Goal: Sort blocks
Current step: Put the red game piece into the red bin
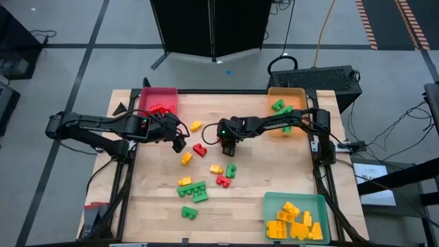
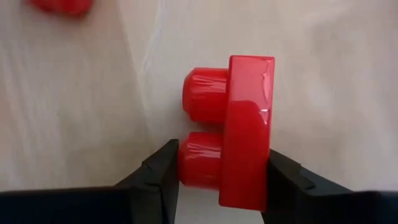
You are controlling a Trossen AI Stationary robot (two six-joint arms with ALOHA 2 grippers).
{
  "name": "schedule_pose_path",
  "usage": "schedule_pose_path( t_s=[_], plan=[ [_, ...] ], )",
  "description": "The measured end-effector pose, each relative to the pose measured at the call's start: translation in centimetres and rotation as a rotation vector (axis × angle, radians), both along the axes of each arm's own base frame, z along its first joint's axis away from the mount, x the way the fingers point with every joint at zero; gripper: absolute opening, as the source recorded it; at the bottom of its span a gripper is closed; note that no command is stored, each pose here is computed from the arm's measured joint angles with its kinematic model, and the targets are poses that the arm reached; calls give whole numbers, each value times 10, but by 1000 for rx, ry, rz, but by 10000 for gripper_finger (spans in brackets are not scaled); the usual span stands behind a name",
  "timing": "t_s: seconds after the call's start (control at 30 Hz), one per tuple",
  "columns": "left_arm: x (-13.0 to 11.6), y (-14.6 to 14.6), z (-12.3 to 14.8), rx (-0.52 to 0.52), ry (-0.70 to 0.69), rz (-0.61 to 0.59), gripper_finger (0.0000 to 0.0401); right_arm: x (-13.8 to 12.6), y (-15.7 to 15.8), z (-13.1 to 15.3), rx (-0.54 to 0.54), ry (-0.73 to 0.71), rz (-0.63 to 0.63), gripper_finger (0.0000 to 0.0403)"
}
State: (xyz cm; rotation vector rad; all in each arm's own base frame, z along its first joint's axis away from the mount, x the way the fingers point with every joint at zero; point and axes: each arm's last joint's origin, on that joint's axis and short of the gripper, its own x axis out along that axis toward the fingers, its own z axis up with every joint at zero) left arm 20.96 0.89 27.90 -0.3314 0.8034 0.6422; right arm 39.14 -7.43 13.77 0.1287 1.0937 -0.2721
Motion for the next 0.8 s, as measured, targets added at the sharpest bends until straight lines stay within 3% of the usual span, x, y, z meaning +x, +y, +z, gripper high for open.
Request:
schedule_pose_path(
  t_s=[0.17, 0.47, 0.63, 0.8],
  plan=[
    [3, 0, 2, 3, -37, 2, 310, 7, -3, 44, -38, -135, -14, 147],
    [15, 1, 21, 60, -259, -29, 310, 3, -5, 146, -181, -469, -65, 147],
    [18, 0, 42, 144, -423, -127, 310, -13, -4, 191, -261, -616, -112, 147],
    [22, -3, 74, 231, -695, -291, 310, -25, 0, 226, -297, -801, -134, 147]
  ],
)
